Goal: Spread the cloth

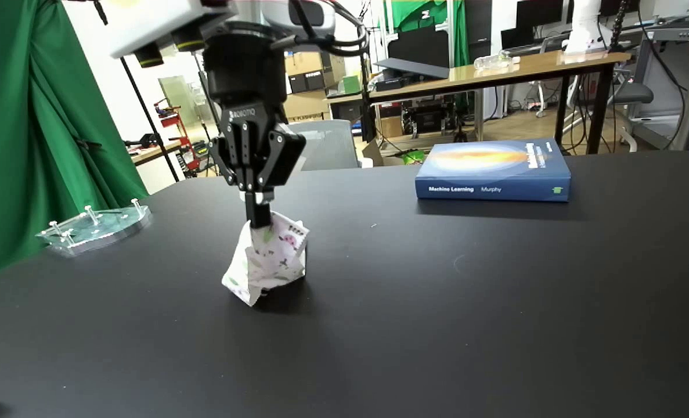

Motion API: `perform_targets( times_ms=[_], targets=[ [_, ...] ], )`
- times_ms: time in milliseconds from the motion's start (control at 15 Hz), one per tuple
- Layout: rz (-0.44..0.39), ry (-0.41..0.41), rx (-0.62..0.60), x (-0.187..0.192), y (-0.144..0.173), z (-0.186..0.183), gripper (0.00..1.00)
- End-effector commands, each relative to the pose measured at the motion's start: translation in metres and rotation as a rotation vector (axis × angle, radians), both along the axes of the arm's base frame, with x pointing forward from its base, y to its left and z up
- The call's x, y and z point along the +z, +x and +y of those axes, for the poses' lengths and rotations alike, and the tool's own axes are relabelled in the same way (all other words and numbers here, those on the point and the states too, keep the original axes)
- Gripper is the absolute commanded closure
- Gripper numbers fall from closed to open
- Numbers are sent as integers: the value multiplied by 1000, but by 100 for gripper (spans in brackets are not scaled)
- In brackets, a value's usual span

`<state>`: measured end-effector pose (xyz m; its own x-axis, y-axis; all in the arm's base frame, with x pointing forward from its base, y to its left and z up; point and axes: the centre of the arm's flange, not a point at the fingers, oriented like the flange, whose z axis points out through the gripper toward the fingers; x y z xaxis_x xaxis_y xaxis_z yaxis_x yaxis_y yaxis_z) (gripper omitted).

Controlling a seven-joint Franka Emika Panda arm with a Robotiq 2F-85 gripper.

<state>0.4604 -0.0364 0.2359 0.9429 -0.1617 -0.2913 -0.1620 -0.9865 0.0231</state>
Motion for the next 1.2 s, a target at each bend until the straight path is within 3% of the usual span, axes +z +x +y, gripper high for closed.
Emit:
perform_targets(
  times_ms=[0, 333, 667, 733, 867, 1133],
  targets=[
    [-63, 6, -131, -4, -27, -47, 100],
    [-122, -30, -273, -17, -32, -122, 100],
    [-146, -27, -335, -32, -21, -152, 100],
    [-142, -10, -341, -36, -18, -153, 74],
    [-141, 28, -330, -40, -14, -148, 67],
    [-164, 40, -253, -32, -7, -126, 38]
  ],
)
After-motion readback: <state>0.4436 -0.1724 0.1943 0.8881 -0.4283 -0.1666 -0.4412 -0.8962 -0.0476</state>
